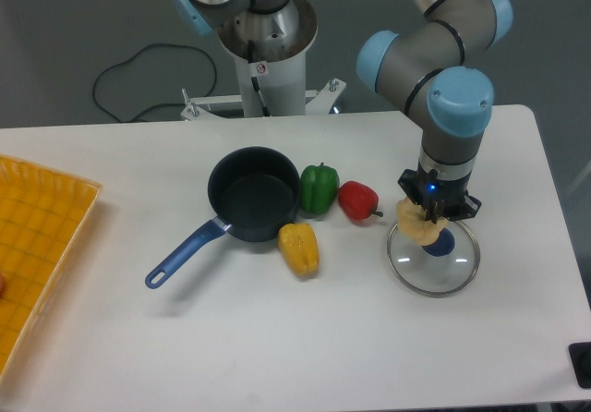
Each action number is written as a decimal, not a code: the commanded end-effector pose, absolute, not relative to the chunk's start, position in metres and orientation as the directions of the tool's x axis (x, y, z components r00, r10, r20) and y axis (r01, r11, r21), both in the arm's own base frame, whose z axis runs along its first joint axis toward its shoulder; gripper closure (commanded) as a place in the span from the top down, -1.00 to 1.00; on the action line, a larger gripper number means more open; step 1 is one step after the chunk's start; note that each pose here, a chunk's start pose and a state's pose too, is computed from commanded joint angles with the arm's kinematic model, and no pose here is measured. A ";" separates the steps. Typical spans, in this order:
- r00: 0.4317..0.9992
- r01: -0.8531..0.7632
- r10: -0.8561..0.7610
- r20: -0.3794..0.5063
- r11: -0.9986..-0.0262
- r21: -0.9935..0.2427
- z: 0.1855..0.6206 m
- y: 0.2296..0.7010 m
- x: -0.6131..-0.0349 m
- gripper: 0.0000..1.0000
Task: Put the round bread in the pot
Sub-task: 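Carry the held round bread from the glass lid over the blue saucepan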
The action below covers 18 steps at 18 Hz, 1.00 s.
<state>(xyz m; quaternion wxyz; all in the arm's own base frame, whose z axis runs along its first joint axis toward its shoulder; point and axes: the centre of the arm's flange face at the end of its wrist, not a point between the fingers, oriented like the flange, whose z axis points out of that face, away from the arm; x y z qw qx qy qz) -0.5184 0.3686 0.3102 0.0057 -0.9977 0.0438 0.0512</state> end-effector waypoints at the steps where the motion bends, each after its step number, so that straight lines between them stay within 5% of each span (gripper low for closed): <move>1: 0.991 -0.088 -0.087 -0.098 -0.996 -0.005 0.308 0.368 -0.517 -1.00; 6: 0.992 -0.099 -0.098 -0.085 -0.995 -0.002 0.302 0.371 -0.509 -1.00; 18: 0.984 -0.141 -0.135 -0.120 -0.989 -0.042 0.366 0.405 -0.387 -1.00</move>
